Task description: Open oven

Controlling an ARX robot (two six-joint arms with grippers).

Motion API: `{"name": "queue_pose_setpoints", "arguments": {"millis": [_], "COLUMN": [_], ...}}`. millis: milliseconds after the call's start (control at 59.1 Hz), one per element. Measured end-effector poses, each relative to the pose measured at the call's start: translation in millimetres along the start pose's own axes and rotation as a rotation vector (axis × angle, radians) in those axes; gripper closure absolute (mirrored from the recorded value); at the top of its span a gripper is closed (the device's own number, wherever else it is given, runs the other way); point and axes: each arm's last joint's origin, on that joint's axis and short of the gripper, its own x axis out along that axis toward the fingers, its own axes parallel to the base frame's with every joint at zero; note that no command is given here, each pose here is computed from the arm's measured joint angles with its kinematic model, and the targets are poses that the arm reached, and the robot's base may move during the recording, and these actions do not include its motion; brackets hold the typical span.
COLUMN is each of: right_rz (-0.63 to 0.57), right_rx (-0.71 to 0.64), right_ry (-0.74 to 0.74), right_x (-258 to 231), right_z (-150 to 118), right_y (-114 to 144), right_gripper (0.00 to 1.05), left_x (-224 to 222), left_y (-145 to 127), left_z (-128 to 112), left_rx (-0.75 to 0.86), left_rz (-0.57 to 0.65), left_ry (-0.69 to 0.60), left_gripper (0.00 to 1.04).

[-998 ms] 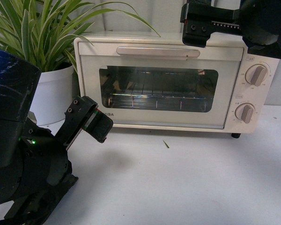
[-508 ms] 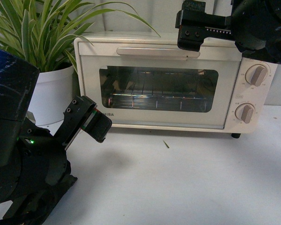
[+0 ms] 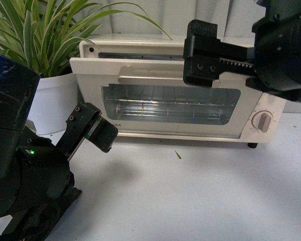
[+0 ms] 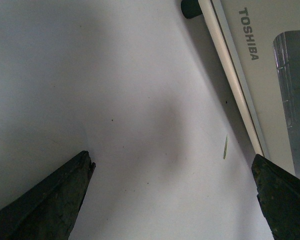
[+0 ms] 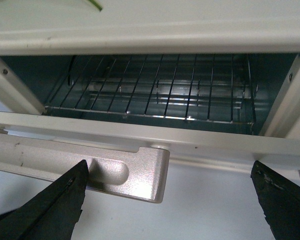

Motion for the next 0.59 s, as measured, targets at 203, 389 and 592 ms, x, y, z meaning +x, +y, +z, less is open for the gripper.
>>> {"name": "queue_pose_setpoints", "arguments": {"millis": [203,389,592], "right_rz": [0.036,0.055,0.112], "right_rx": [0.002,-0.001,0.081], "right_ry": [0.031,0.075,0.024], "right_x": [-9,-23,-56], "right_z": [-27,-49,-40], "right_y": [-4,-8,-12], "right_gripper": [0.09,0.09,0.09], "left_x": [0,0,-2], "left_y": [0,0,1], "left_z": [0,0,1], "left_rx": [-0.001,-0.005,0.005], "left_rz": [0.000,-0.001,0.013], "left_ry": [0.000,0.000,-0.017], "left_gripper": [0.07,0.07,0.07]}}
